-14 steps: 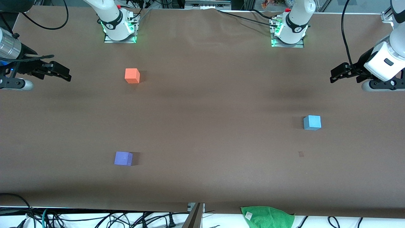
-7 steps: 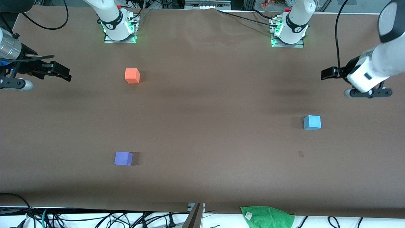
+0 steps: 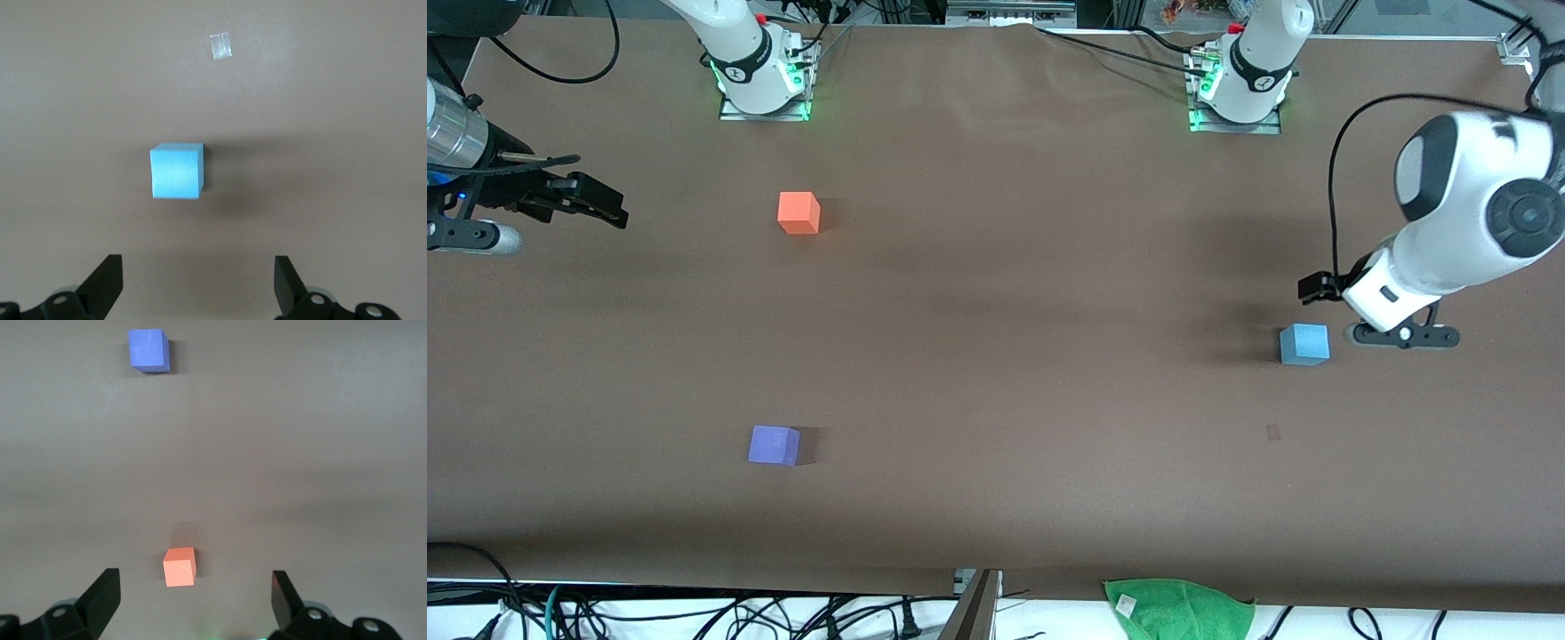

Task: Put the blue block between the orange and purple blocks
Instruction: 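Move the left gripper down over the light blue cube, then close the left gripper on the light blue cube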

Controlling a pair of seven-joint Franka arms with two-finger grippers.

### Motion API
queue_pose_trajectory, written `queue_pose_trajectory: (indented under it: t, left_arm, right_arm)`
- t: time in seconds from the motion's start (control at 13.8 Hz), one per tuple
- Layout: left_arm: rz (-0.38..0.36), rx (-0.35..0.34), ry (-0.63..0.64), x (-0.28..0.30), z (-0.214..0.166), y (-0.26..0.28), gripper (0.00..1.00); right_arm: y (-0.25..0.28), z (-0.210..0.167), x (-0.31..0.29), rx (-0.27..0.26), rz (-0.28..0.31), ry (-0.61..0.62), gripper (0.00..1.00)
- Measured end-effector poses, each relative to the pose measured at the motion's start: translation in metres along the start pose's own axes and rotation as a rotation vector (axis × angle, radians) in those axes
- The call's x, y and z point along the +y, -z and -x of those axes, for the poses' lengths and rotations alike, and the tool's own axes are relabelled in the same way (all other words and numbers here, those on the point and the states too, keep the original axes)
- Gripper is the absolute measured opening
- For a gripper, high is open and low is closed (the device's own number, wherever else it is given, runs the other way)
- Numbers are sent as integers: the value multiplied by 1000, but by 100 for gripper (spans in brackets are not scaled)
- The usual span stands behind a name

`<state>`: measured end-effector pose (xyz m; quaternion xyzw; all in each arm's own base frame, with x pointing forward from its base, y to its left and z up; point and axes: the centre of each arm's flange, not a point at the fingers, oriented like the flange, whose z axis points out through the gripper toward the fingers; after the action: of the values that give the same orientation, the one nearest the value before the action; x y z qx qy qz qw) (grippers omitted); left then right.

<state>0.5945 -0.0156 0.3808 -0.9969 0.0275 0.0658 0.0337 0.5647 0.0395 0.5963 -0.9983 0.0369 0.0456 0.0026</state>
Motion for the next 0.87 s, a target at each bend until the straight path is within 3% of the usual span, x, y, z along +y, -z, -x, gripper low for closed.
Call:
queue_pose_trajectory:
  t: [0.29,0.58,0.87]
  left_arm:
    - [14,52,25,-33,-21,-63,100]
    - [22,117,19,-31,-13,-112,100]
    - [28,130,26,-34,-10,-141,100]
  right_arm:
    - [0,0,0,0,0,0,100]
    - [0,0,0,0,0,0,100]
    - [0,0,0,0,0,0,100]
